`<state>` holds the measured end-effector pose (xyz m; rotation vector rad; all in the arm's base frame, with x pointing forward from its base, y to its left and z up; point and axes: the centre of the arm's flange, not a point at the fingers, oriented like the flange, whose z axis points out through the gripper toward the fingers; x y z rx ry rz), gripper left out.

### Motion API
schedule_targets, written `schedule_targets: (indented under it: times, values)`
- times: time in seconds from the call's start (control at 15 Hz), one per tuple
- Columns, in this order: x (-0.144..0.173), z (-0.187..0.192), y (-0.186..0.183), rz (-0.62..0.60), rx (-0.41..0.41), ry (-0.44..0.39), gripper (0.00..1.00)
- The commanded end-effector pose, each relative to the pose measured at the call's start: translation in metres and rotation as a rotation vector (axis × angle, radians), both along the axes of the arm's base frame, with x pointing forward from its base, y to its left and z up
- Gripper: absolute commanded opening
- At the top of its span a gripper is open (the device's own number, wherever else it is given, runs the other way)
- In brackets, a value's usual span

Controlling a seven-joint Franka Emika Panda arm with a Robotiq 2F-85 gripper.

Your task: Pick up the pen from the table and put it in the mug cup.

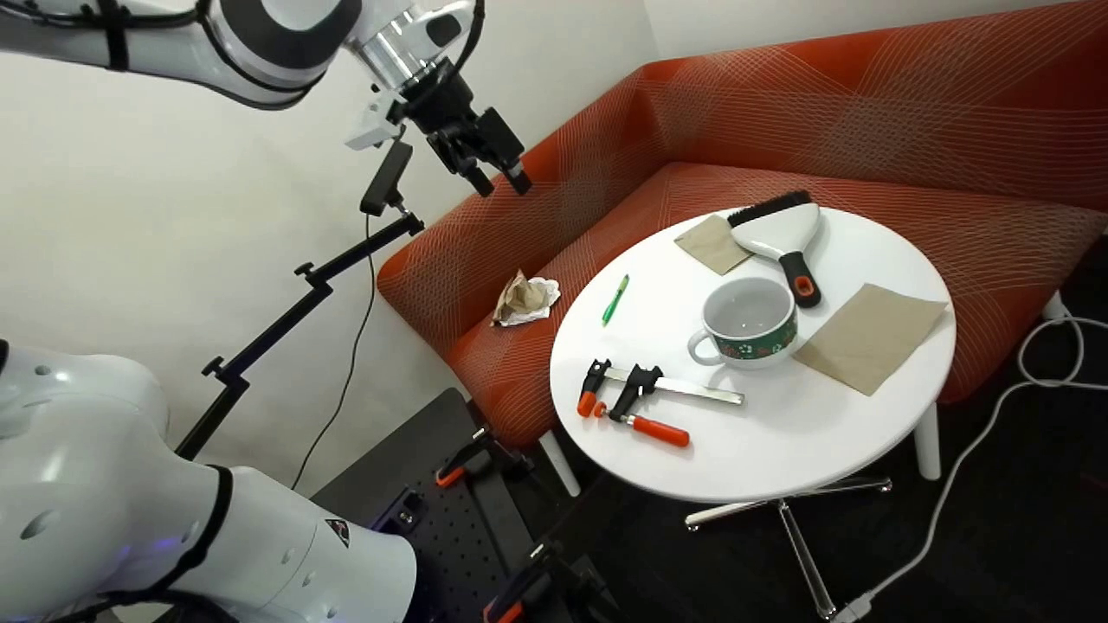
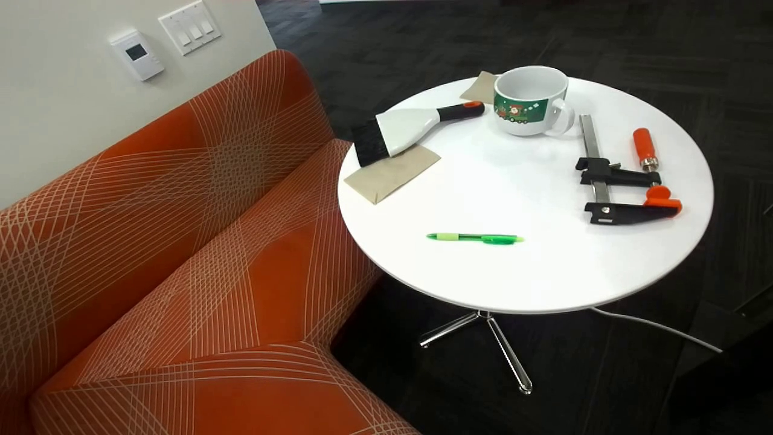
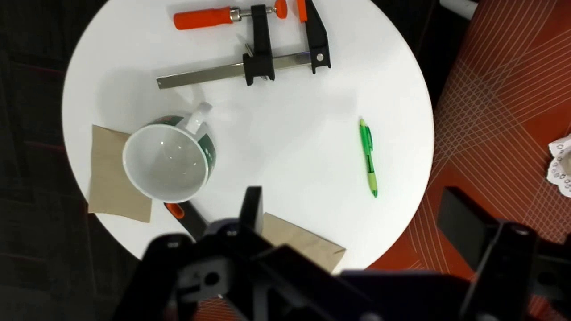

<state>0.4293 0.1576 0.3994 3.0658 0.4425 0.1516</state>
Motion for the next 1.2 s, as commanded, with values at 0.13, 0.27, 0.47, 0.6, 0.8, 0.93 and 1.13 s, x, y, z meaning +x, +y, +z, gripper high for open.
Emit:
schedule_targets:
  times: [0.13,0.27,0.47,0.6,0.8,0.93,1.13]
  values:
    - [0.001,-0.007,0.002,0.004,-0.002,0.012,1.00]
    - [0.001,-0.005,0.001,0.001,-0.001,0.008,1.00]
    - [0.001,-0.005,0.001,0.001,-0.001,0.008,1.00]
    - [0.010,-0.021,0.010,0.023,0.005,-0.010,1.00]
    - [0.025,-0.048,0.026,0.061,0.038,-0.032,1.00]
    - [0.033,-0.069,0.037,0.087,0.058,-0.038,1.00]
    - [0.045,-0.106,0.054,0.121,0.071,-0.023,1.00]
